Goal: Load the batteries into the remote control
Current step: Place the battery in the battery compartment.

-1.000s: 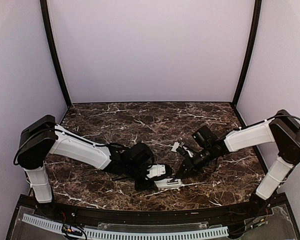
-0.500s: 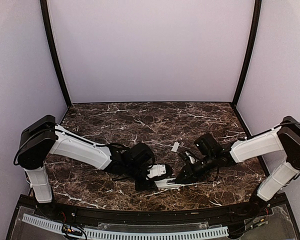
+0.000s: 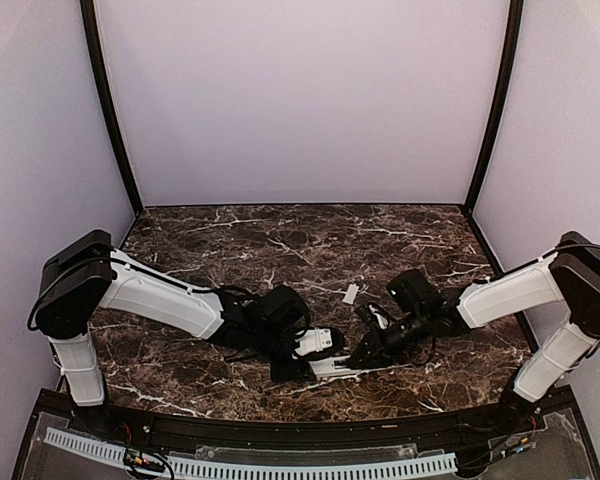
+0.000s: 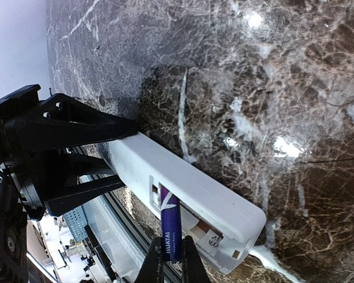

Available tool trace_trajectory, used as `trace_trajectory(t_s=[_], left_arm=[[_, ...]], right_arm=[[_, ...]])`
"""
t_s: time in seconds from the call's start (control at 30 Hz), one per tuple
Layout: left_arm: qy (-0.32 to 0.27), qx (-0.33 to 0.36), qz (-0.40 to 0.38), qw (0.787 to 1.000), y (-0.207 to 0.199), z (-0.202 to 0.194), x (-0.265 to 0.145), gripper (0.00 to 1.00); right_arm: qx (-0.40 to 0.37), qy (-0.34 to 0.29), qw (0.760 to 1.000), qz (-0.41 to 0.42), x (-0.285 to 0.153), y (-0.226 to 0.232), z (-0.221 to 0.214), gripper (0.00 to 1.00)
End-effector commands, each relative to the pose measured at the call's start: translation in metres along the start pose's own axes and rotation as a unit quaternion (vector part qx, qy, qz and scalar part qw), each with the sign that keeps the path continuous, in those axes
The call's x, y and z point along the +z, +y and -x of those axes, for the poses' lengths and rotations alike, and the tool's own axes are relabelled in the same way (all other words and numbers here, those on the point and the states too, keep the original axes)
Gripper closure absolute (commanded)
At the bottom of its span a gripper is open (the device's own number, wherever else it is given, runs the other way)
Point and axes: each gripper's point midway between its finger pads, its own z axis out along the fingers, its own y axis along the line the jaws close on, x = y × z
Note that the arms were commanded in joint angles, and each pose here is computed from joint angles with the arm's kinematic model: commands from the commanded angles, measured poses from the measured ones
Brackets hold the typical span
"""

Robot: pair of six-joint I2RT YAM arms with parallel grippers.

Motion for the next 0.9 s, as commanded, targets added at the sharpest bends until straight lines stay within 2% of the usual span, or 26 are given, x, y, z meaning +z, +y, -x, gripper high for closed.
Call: trace_trajectory(t_s=[0.0,0.1,0.27,0.43,0.6,0.87], left_arm=[[0.043,-0.01,-0.001,0.999,-0.003,-0.022,0.009,1.0],[0.044,-0.01,-0.001,0.999,-0.004,-0.023,0.008,1.0],[0.042,-0.01,-0.001,0.999,-0.003,-0.021,0.009,1.0],[0.041,-0.005,-0.003,0.999,-0.004,-0.021,0.008,1.0],[0.016,0.008,-0.012,1.0,-0.006,-0.005,0.004,0.73],[-0.047,0.023,-0.032,0.998,-0.006,0.04,-0.007,0.47]], right_arm=[[0.008,-0.025,0.998,-0.058,0.007,-0.021,0.013,1.0],[0.011,-0.026,0.997,-0.078,0.004,-0.025,0.015,1.0],[0.004,-0.029,0.994,-0.105,0.002,-0.026,0.022,0.94],[0.004,-0.022,0.994,-0.109,0.006,-0.029,0.022,1.0],[0.005,-0.017,0.994,-0.11,0.009,-0.032,0.022,1.0],[0.007,-0.012,0.993,-0.117,0.011,-0.04,0.016,1.0]])
